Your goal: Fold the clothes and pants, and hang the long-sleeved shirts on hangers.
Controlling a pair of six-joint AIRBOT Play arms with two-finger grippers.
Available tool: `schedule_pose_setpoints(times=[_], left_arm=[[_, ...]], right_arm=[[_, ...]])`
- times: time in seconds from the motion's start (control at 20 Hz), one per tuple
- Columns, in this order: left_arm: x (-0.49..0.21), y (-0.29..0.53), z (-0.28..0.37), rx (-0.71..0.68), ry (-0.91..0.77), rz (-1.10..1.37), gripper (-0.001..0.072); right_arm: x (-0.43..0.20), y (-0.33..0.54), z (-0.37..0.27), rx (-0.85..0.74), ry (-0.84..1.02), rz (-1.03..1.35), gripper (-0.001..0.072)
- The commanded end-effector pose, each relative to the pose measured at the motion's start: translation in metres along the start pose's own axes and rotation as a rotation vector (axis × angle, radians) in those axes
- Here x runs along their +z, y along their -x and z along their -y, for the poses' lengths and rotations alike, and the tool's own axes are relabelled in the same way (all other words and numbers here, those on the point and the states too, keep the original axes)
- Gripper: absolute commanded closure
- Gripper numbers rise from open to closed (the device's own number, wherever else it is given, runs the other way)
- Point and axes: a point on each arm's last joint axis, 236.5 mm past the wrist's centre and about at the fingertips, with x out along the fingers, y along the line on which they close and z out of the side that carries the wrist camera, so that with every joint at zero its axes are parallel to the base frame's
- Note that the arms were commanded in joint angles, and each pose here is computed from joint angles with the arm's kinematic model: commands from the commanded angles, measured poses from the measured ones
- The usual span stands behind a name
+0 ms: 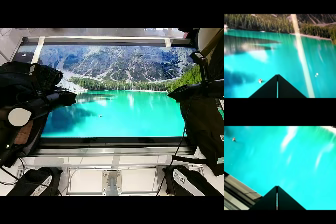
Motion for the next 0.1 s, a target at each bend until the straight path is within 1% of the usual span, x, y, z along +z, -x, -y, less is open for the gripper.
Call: schedule_pose_setpoints(times=[0.0,0.05], left_arm=[[-0.0002,0.0,-0.0002,0.0,0.0,-0.001,0.0694],[-0.0003,-0.0001,-0.0003,0.001,0.0,-0.001,0.0694]], right_arm=[[-0.0009,-0.0026,-0.004,-0.003,0.024,-0.015,0.0698],[-0.0009,-0.0026,-0.004,-0.003,0.024,-0.015,0.0697]])
